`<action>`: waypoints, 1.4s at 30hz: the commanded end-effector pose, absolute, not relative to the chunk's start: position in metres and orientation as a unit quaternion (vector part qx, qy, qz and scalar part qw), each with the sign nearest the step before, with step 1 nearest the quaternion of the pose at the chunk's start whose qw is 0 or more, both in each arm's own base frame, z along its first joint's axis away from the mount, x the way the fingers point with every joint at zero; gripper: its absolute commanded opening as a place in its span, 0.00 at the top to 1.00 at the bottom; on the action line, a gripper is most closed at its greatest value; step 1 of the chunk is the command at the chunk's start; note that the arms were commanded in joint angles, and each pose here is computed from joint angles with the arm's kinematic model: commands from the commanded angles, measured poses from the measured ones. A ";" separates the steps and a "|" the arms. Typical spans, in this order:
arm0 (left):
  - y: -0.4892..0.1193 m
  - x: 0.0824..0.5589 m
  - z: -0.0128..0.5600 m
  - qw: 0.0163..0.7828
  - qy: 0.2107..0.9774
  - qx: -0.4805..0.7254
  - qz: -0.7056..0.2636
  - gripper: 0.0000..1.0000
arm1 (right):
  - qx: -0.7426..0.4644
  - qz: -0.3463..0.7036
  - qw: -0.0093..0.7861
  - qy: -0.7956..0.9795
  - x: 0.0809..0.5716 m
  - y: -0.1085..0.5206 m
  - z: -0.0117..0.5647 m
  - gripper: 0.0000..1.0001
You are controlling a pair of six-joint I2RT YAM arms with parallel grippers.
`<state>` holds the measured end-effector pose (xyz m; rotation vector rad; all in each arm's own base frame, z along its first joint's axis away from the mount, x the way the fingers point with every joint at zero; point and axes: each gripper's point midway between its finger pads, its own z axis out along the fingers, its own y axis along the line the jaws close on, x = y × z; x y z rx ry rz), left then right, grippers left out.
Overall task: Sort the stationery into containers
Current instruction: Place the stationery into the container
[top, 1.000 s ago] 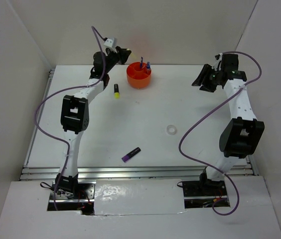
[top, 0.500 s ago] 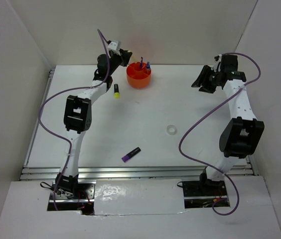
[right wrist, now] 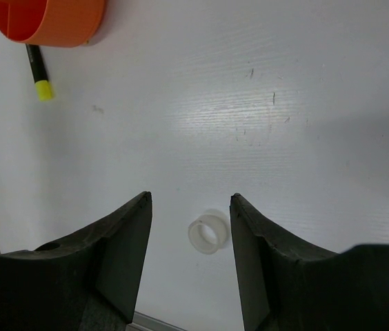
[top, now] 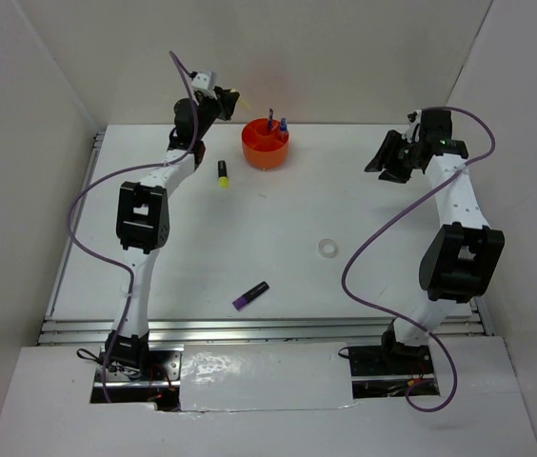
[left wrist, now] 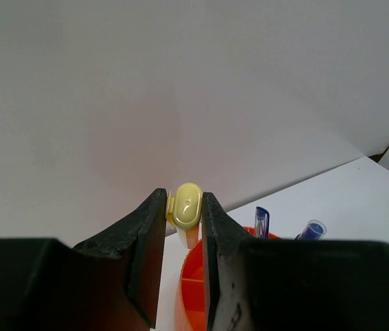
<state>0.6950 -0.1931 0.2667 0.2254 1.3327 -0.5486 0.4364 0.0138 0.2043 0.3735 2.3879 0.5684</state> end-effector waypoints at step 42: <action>-0.117 0.602 0.271 0.604 0.774 0.122 -0.143 0.11 | 0.062 0.207 0.347 0.913 0.427 0.037 0.222 0.48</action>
